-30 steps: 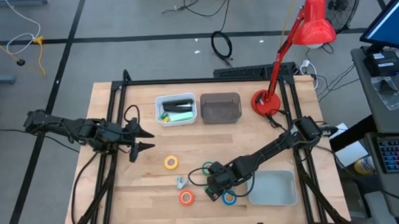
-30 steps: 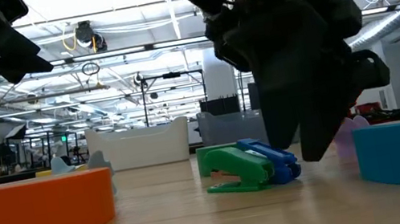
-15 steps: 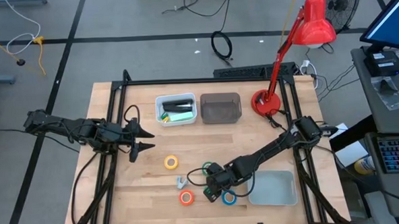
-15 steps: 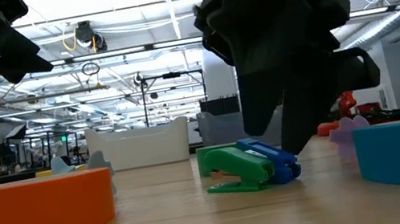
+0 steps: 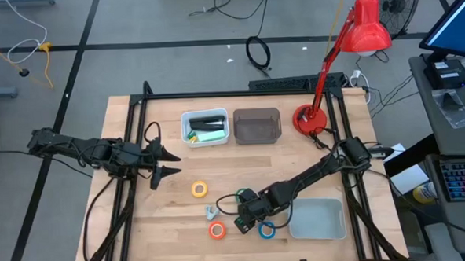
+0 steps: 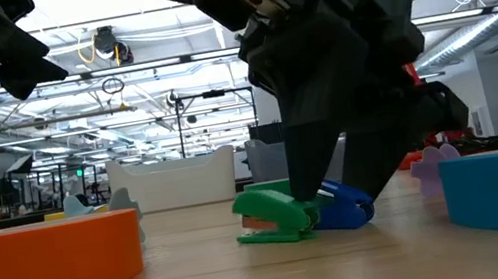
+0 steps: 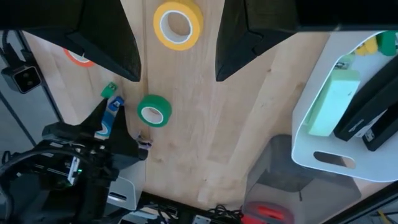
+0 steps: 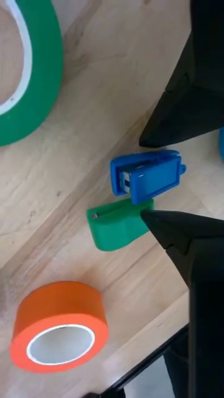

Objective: Pick and place Stapler, Stapler remover, tape
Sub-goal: Put the small blue stapler into the white bin

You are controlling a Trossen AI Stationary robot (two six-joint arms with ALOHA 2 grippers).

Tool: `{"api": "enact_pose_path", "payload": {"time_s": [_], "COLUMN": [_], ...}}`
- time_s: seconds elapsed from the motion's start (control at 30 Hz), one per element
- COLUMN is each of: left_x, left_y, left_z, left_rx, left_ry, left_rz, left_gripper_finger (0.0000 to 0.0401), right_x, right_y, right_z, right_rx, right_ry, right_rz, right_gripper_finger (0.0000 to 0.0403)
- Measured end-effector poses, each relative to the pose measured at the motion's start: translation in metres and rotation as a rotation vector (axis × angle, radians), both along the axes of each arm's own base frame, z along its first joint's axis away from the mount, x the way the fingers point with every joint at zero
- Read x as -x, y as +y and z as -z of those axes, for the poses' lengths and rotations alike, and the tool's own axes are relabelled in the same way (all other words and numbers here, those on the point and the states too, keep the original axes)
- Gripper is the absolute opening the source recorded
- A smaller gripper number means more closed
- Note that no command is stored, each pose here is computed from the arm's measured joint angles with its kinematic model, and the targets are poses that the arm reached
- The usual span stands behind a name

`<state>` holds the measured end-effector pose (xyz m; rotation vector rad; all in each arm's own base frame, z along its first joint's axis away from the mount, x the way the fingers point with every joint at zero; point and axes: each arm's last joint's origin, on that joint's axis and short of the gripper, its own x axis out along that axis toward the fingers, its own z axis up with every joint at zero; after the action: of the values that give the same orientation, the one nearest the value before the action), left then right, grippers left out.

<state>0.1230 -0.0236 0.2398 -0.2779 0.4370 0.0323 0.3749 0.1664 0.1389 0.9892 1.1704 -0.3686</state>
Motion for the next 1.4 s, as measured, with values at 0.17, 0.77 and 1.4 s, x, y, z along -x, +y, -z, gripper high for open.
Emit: {"api": "enact_pose_path", "payload": {"time_s": [0.17, 0.77, 1.4], "left_x": [0.0, 0.0, 0.0], "left_y": [0.0, 0.0001, 0.0001], "left_z": [0.0, 0.0, 0.0], "left_rx": [0.0, 0.0, -0.001], "left_ry": [0.0, 0.0, 0.0], "left_rz": [0.0, -0.001, -0.001], "left_gripper_finger": [0.0209, 0.0209, 0.0209], "right_x": [0.0048, 0.0077, 0.0044], "right_y": [-0.0024, -0.0042, -0.0033], "right_z": [0.0022, 0.0046, 0.0037], "right_rx": [0.025, 0.055, 0.058], "right_ry": [0.058, 0.081, 0.038], "right_rz": [0.006, -0.041, -0.017], "right_gripper_finger": [0.0171, 0.0165, 0.016]}}
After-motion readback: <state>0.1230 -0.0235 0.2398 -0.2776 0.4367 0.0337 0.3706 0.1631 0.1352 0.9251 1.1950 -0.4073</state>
